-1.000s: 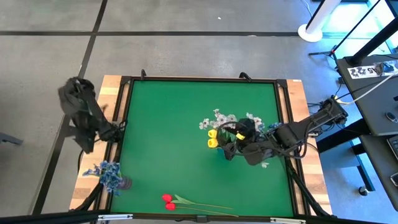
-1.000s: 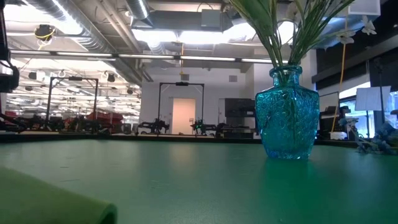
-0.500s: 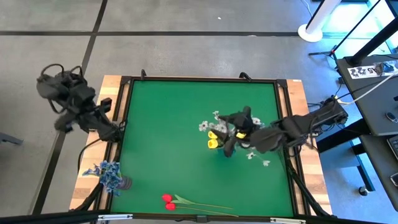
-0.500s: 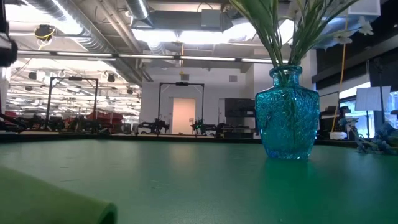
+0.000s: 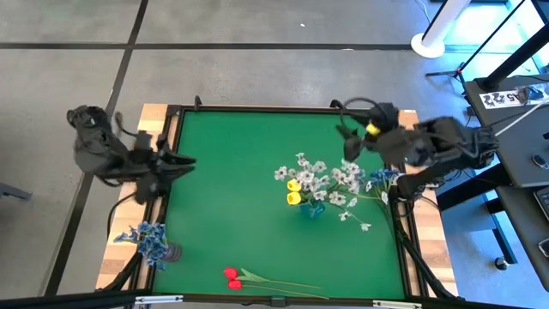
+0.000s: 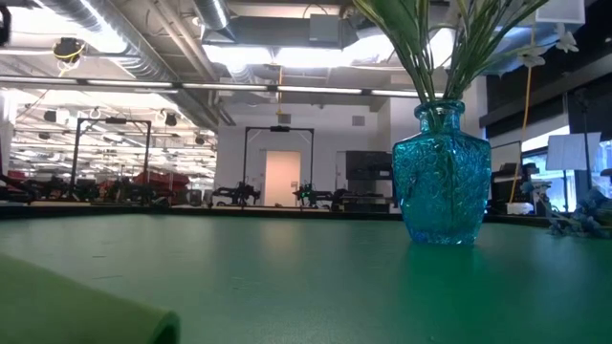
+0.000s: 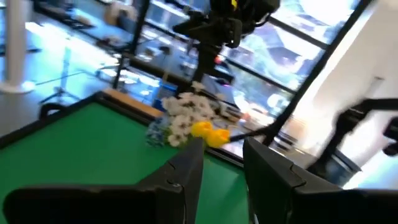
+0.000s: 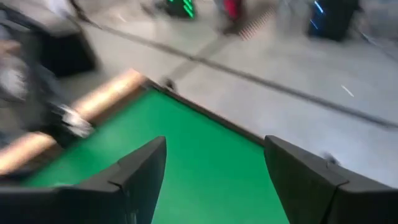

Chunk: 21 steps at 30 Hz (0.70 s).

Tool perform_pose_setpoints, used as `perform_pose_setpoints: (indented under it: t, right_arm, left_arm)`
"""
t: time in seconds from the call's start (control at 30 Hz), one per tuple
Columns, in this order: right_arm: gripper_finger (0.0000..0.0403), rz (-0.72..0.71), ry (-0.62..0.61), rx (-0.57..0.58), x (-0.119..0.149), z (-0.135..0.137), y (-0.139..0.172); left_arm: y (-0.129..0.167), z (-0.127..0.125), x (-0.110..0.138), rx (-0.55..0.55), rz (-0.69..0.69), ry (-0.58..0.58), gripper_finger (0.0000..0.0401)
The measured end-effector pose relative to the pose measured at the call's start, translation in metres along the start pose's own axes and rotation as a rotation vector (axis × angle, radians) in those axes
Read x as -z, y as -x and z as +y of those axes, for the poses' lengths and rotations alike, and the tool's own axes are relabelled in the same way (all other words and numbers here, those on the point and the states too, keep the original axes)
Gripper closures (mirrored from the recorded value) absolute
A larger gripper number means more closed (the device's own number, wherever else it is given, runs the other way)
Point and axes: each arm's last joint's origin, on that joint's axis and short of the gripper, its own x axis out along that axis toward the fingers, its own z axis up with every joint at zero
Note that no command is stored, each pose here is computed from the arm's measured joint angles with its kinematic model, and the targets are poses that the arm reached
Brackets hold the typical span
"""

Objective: Sort flowers into vase by color
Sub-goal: Put the blue flowers into the violet vase

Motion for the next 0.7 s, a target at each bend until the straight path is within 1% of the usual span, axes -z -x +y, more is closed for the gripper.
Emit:
perform_pose_setpoints:
  t: [0.07,0.17,0.3,0.47,0.53,0.57,0.63,0.7]
  right_arm:
    - [0.0132,0.074,-0.022,0.085,-0.001,-0.021,-0.007]
    - [0.0132,0.164,-0.040,0.215,-0.005,-0.046,-0.021]
    - [0.0132,0.287,-0.005,0.363,-0.010,-0.079,-0.045]
    - [0.0147,0.437,0.014,0.506,0.004,-0.129,-0.068]
    - [0.0159,0.501,-0.008,0.531,0.016,-0.151,-0.073]
    - [0.0164,0.534,-0.027,0.525,0.024,-0.160,-0.075]
    - [0.0174,0.600,-0.073,0.475,0.040,-0.175,-0.075]
    - [0.0181,0.668,-0.095,0.420,0.056,-0.184,-0.078]
  left_arm:
    - [-0.016,-0.003,0.005,-0.032,0.014,0.025,0.0291]
    - [-0.045,-0.005,0.014,-0.122,0.036,0.025,0.0291]
    - [-0.081,0.002,0.023,-0.259,0.026,0.031,0.0291]
    - [-0.111,0.015,0.028,-0.382,-0.001,0.102,0.0291]
    - [-0.119,0.018,0.031,-0.412,-0.006,0.132,0.0291]
    - [-0.120,0.018,0.032,-0.420,-0.011,0.151,0.0291]
    - [-0.124,0.018,0.033,-0.432,-0.026,0.184,0.0291]
    - [-0.125,0.018,0.034,-0.449,-0.038,0.179,0.0291]
